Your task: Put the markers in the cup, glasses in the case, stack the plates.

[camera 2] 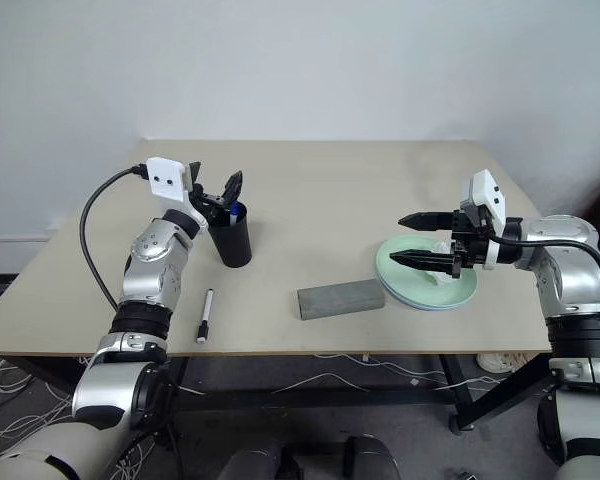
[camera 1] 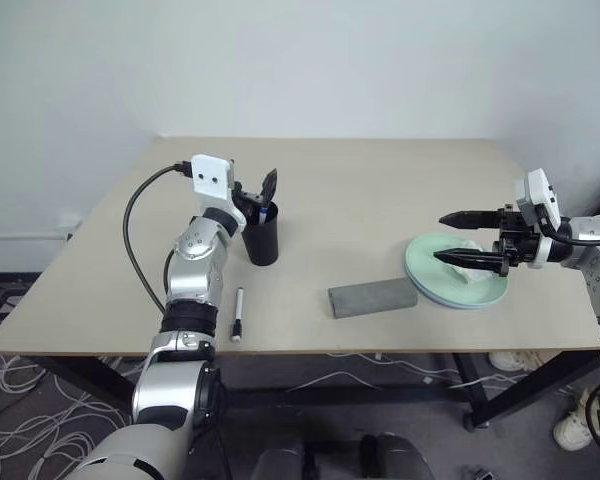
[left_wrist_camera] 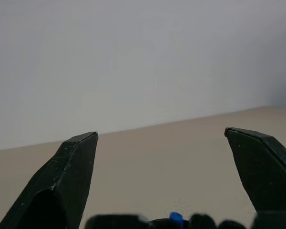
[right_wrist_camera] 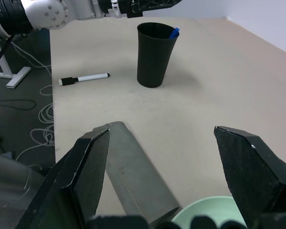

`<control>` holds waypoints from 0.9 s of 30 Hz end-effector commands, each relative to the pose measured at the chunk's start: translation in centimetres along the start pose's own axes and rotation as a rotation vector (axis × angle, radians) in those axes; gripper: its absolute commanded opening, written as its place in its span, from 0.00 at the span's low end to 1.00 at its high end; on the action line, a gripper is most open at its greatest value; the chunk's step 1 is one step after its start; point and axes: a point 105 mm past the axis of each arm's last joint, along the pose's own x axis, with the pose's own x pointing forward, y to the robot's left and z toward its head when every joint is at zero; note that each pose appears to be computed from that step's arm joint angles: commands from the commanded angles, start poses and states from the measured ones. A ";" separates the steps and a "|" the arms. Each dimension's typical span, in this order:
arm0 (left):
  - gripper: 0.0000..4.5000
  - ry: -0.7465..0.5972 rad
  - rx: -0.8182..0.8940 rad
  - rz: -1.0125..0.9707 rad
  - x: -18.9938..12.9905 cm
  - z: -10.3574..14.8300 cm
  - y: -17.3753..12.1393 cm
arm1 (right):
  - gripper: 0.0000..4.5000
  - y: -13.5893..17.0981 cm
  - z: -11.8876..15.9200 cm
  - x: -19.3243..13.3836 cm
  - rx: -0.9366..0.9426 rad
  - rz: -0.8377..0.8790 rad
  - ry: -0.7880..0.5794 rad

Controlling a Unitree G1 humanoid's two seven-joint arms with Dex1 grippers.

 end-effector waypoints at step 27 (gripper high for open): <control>0.99 0.972 0.017 0.077 -6.2 -0.5 -1.1 | 0.84 -0.5 1.2 0.3 -0.059 0.007 -0.002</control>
